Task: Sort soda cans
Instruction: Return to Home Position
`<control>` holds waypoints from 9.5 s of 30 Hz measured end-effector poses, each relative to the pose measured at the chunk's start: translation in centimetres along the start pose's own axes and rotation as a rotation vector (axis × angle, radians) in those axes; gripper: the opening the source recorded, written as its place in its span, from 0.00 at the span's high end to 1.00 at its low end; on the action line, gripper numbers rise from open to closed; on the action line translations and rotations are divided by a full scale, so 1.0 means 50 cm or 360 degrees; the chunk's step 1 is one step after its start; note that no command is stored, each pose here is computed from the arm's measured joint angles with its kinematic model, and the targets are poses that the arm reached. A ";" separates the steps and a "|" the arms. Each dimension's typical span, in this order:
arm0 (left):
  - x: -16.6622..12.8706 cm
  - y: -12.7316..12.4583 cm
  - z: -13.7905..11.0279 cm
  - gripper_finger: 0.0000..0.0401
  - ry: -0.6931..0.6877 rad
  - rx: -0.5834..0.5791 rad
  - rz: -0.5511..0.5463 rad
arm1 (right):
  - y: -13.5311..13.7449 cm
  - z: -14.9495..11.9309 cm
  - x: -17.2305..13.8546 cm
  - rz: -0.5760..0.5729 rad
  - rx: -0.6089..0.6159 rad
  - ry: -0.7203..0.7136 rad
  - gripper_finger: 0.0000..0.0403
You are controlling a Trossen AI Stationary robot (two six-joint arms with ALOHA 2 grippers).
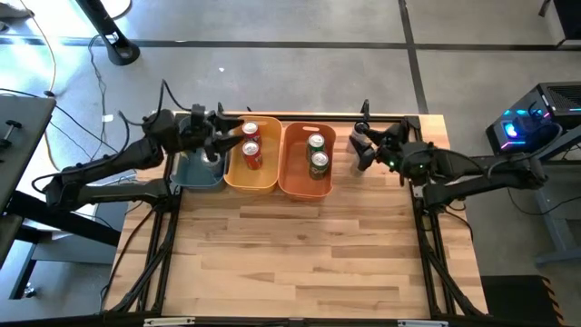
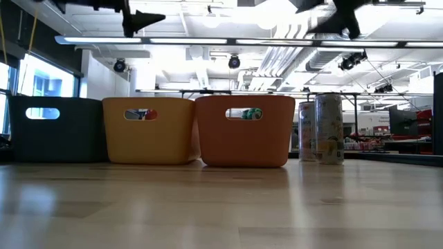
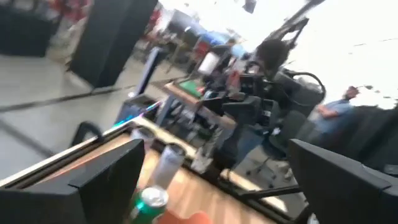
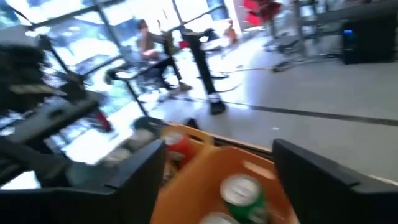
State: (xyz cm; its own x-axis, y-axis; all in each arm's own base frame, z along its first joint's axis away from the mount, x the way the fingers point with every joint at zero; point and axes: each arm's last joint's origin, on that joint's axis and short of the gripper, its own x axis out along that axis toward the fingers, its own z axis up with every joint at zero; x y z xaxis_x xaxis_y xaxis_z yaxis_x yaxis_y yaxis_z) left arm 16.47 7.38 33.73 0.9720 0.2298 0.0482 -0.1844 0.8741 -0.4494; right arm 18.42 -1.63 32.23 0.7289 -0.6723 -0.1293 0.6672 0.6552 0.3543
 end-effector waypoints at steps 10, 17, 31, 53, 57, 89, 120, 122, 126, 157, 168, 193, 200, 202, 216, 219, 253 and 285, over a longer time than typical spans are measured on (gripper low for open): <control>-0.042 0.046 -0.157 0.68 -0.0437 -0.0227 -0.0150 | 0.082 0.095 -0.014 0.0291 -0.0059 0.0065 0.95; -0.031 0.046 -0.199 0.97 -0.0292 -0.0147 -0.0224 | 0.111 0.095 -0.035 0.0408 0.0068 0.0124 0.99; -0.058 0.060 -0.300 1.00 -0.0189 -0.0205 -0.0405 | 0.150 0.072 -0.064 0.0354 0.0253 0.0081 1.00; -0.088 0.045 -0.352 1.00 0.0129 0.0393 -0.0360 | 0.141 0.049 -0.067 0.0334 0.0239 0.0249 1.00; -0.089 0.046 -0.366 1.00 0.0177 0.0652 -0.0233 | 0.141 0.049 -0.067 0.0345 0.0239 0.0257 1.00; -0.155 0.030 -0.305 1.00 -0.0205 0.0665 -0.0312 | 0.146 0.046 -0.070 0.0532 0.0019 0.0342 1.00; -0.192 0.024 -0.273 1.00 -0.0510 0.0619 -0.0381 | 0.010 -0.102 -0.132 0.0723 0.0084 0.0374 1.00; -0.192 0.024 -0.273 1.00 -0.0507 0.0620 -0.0380 | -0.011 -0.119 -0.133 0.0881 0.0090 0.0238 1.00; -0.192 0.024 -0.273 1.00 -0.0507 0.0620 -0.0380 | -0.048 -0.152 -0.125 0.1080 -0.0116 0.0069 1.00; -0.192 0.024 -0.273 1.00 -0.0508 0.0619 -0.0381 | -0.178 -0.342 -0.100 0.0941 -0.0460 0.0565 1.00; -0.192 0.024 -0.273 1.00 -0.0507 0.0620 -0.0380 | -0.177 -0.321 -0.108 0.1004 -0.0345 0.0434 1.00; -0.189 0.027 -0.282 1.00 -0.0419 0.0633 -0.0359 | -0.187 -0.265 -0.127 0.1101 -0.0064 0.0052 1.00; -0.188 0.028 -0.284 1.00 -0.0404 0.0635 -0.0357 | -0.187 -0.265 -0.127 0.1101 -0.0066 0.0053 1.00; -0.188 0.029 -0.285 1.00 -0.0397 0.0636 -0.0355 | -0.187 -0.265 -0.127 0.1101 -0.0066 0.0053 1.00; -0.188 0.028 -0.286 1.00 -0.0385 0.0637 -0.0362 | -0.187 -0.266 -0.127 0.1101 -0.0066 0.0053 1.00; -0.188 0.028 -0.286 1.00 -0.0385 0.0636 -0.0362 | -0.187 -0.266 -0.127 0.1100 -0.0066 0.0054 1.00; -0.188 0.028 -0.286 1.00 -0.0385 0.0637 -0.0361 | -0.187 -0.266 -0.127 0.1100 -0.0066 0.0054 1.00; -0.188 0.028 -0.286 1.00 -0.0385 0.0636 -0.0361 | -0.187 -0.266 -0.127 0.1101 -0.0067 0.0055 1.00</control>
State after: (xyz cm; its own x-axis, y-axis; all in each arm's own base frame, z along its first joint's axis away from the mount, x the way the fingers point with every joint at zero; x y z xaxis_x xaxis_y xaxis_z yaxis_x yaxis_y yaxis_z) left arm 9.16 0.32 19.87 0.9413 0.0666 0.3310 -0.0599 0.9977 -0.0303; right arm 9.58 1.08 17.42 0.9929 -0.0843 0.0841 0.0521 0.9426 0.3299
